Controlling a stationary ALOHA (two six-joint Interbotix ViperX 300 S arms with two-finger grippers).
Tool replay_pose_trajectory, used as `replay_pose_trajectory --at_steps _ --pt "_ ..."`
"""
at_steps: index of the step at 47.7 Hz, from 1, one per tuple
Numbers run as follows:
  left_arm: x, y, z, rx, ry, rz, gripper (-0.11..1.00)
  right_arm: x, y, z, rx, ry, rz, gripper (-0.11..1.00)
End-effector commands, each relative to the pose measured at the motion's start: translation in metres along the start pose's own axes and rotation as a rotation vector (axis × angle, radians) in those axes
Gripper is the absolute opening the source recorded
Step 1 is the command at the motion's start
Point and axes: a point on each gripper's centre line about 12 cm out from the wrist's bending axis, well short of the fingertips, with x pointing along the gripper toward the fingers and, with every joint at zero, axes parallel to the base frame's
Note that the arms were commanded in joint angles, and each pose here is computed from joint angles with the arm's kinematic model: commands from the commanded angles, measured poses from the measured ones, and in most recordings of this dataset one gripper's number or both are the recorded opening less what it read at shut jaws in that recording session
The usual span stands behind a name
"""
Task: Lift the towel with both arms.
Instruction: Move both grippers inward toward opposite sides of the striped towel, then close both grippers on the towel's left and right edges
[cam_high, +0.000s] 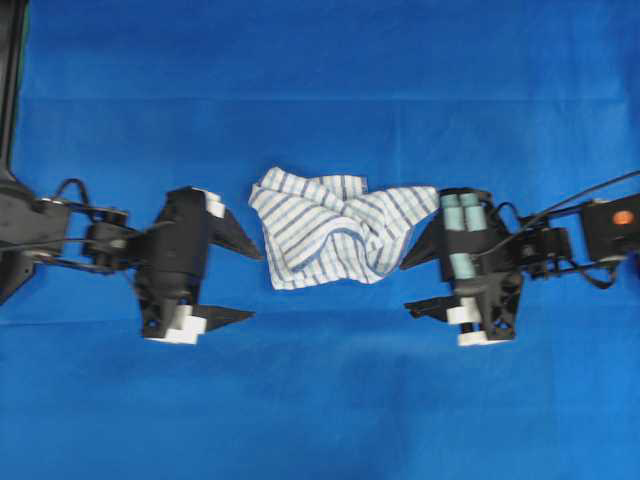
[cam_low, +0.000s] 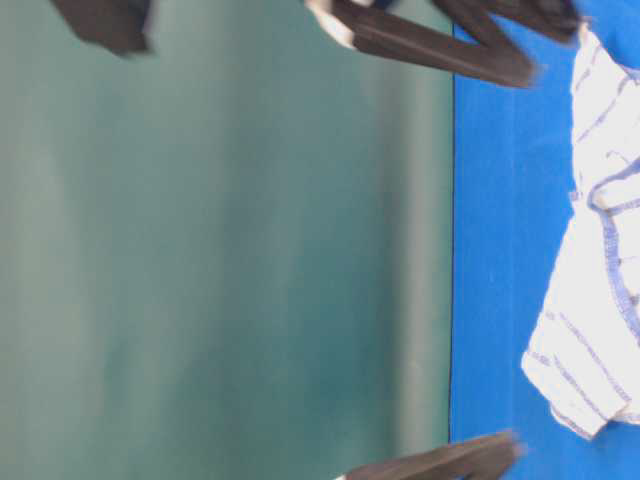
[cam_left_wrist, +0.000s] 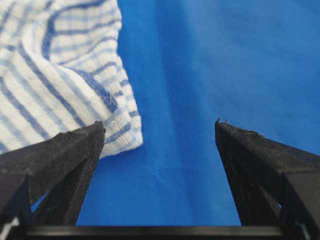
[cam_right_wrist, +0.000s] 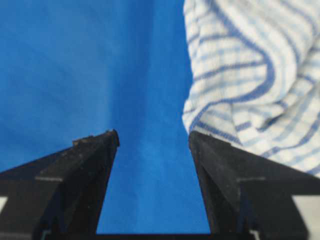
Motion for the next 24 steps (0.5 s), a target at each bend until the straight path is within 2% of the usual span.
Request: replay_pose_trajectory --at_steps 1,11,17,24 --pt "0.013 0.0 0.006 -0.001 -0.002 0.001 0.9 0.011 -0.003 0.005 0.017 -0.001 -0.007 0.63" --pt "0.043 0.008 -0.009 -0.011 0.05 0.02 0.89 0.038 -0.009 -0.005 0.051 0.021 -0.019 0.63" --pt "0.057 0.009 -0.019 0.001 0.075 0.022 0.89 0.047 -0.009 -0.009 0.059 0.021 -0.019 0.63" --pt "0.065 0.016 -0.029 -0.011 0.108 0.038 0.86 0.053 -0.01 -0.01 0.065 0.012 -0.019 0.62"
